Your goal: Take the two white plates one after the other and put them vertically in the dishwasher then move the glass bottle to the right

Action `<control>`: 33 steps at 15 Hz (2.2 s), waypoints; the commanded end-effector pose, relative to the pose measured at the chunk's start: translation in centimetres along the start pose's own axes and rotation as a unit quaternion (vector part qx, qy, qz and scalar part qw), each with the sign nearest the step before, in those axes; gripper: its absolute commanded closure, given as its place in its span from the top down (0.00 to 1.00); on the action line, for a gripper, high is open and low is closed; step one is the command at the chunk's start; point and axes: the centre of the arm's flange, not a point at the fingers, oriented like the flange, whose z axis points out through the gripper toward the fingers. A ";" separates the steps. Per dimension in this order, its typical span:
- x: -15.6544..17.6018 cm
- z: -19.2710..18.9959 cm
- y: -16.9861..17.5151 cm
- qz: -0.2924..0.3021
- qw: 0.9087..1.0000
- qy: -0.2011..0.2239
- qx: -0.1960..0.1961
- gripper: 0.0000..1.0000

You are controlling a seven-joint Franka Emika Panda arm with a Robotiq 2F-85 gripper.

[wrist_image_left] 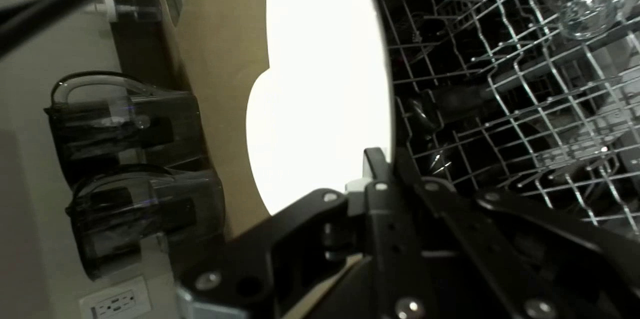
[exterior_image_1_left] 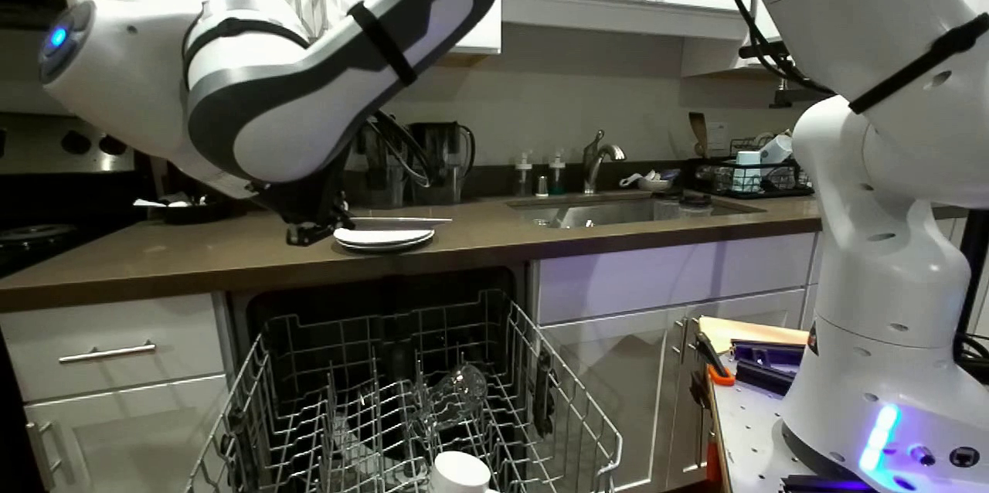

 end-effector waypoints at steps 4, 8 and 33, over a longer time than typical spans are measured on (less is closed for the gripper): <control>-5.8 -3.5 -1.4 -0.037 0.994 -0.010 0.103 0.01; -7.1 -4.4 -3.0 -0.048 0.980 -0.003 0.192 0.01; -8.3 -1.2 -4.9 -0.184 0.860 0.051 0.473 0.01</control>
